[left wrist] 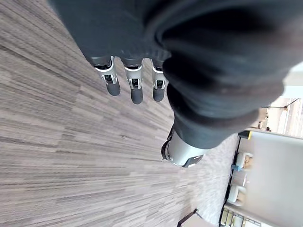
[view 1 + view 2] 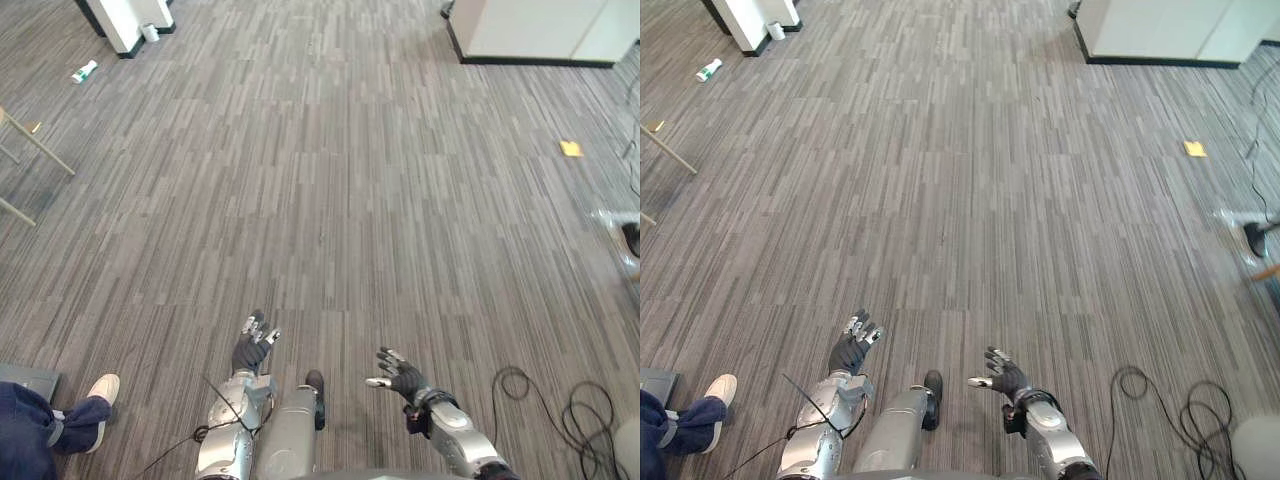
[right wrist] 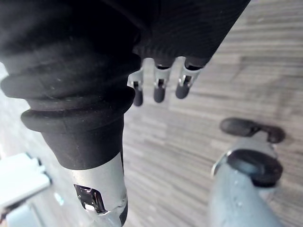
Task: Organize washtable
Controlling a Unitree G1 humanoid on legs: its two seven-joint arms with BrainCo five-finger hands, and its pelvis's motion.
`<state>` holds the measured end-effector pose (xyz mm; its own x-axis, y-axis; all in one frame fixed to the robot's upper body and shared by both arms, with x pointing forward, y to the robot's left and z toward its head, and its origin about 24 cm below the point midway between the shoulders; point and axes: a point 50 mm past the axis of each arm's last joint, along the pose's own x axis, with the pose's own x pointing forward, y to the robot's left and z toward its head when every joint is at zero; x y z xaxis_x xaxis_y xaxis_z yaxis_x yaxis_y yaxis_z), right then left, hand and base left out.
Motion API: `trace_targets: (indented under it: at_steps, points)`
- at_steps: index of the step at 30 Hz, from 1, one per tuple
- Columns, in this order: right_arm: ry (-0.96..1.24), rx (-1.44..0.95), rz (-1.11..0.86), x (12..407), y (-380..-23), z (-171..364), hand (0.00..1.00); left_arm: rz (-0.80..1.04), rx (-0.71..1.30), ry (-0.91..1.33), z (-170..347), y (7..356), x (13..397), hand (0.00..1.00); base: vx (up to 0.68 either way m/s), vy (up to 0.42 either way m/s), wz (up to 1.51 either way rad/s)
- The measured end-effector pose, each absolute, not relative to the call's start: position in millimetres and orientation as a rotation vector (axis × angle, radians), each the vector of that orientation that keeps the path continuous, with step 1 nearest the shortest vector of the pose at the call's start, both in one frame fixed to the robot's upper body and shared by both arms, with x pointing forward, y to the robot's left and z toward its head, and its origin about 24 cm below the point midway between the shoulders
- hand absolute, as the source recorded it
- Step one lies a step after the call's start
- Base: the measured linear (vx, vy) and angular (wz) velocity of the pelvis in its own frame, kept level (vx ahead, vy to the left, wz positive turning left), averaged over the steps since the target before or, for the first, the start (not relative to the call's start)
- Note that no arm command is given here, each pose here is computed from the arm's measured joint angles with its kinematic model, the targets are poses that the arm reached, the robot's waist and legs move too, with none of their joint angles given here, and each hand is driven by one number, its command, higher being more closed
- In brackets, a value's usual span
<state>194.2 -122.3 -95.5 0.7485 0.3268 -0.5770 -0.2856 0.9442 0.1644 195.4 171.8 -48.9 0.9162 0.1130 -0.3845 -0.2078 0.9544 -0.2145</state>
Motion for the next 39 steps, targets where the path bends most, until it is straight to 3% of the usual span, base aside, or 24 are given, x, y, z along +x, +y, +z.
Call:
trace_targets:
  at_steps: [3, 10, 16, 20, 27, 31, 39]
  points:
    - [0.602, 0.076, 0.381, 201, -113, -89, 0.00, 0.184, -0.251, 0.395, -52, 176, 189, 0.00, 0.43, 0.246, -0.30]
    - [0.690, 0.097, 0.306, 167, -134, -106, 0.00, 0.177, -0.251, 0.413, -56, 172, 185, 0.00, 0.43, 0.167, 0.16]
    - [0.690, 0.152, 0.300, 150, -129, -102, 0.00, 0.134, -0.287, 0.487, -70, 152, 181, 0.00, 0.67, 0.006, 0.42]
    - [0.671, 0.133, 0.340, 159, -127, -98, 0.00, 0.111, -0.320, 0.543, -80, 136, 177, 0.00, 0.88, -0.131, 0.52]
    - [0.600, 0.102, 0.336, 205, -119, -87, 0.00, 0.166, -0.354, 0.550, -84, 150, 181, 0.00, 0.75, -0.083, -0.31]
    - [0.603, 0.077, 0.338, 208, -124, -87, 0.00, 0.211, -0.368, 0.547, -85, 157, 178, 0.00, 0.54, 0.109, 0.01]
    - [0.654, 0.053, 0.413, 200, -110, -95, 0.00, 0.435, -0.341, 0.688, -110, 197, 124, 0.00, 0.55, 0.253, -0.21]
